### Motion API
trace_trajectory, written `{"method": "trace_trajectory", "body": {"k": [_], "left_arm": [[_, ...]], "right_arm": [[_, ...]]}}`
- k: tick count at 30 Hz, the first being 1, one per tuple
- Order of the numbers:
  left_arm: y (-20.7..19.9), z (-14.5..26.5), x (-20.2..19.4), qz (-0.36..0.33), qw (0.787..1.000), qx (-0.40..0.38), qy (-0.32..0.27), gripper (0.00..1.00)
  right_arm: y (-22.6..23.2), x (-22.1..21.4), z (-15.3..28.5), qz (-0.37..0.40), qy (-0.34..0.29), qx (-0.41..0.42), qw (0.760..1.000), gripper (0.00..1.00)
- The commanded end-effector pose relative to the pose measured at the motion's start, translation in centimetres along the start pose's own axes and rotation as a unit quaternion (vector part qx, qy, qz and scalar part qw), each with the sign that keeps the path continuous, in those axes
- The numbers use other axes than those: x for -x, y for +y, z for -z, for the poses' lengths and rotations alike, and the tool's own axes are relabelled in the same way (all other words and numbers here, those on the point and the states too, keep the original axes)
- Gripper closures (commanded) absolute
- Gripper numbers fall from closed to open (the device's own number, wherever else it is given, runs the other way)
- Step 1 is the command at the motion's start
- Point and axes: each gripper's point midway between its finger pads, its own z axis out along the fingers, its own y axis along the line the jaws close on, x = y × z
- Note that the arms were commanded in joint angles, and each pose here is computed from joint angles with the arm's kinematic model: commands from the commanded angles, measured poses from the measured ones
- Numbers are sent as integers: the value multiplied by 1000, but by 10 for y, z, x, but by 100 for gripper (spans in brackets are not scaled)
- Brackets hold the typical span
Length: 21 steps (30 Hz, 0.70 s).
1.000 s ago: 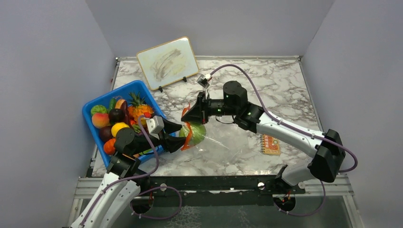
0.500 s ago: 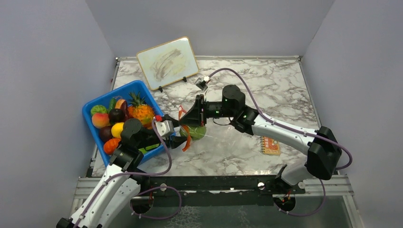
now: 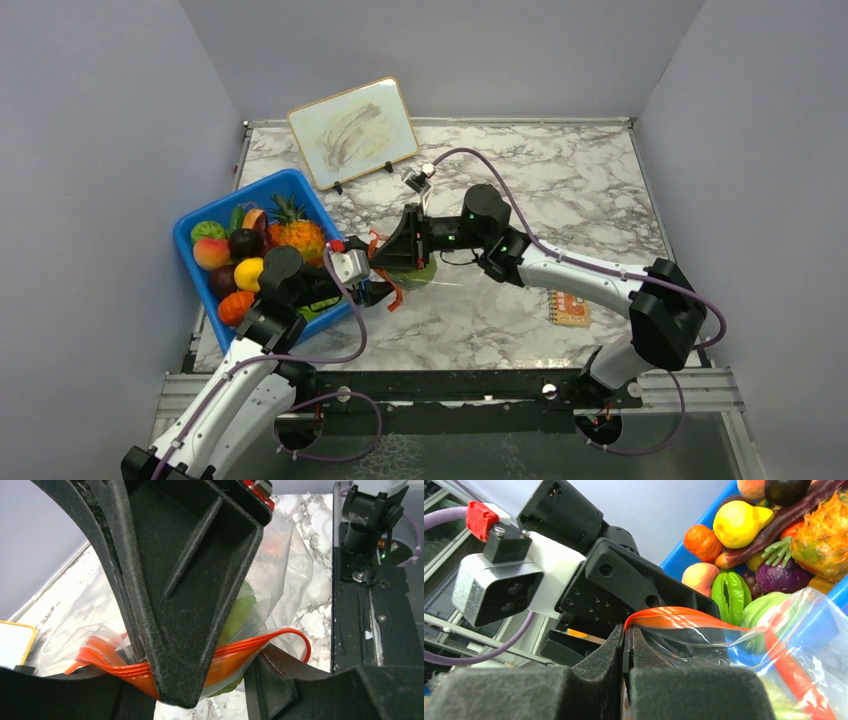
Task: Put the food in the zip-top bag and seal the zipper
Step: Place the fake vegetable in the zipper food storage bag.
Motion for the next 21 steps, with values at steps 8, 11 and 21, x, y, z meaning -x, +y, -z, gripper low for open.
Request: {"method": "trace_trajectory", "body": {"k": [8,11,21], "left_arm": [[27,8,54,237,958,128,-101,89],[23,9,56,319,934,131,-92,71],[17,17,52,386,909,155,-17,40]], "right_arm": [[13,15,-9,17,-29,24,999,99],[15,17,-10,19,-32,30,999,99],[9,14,9,33,-45,-6,998,99]]}}
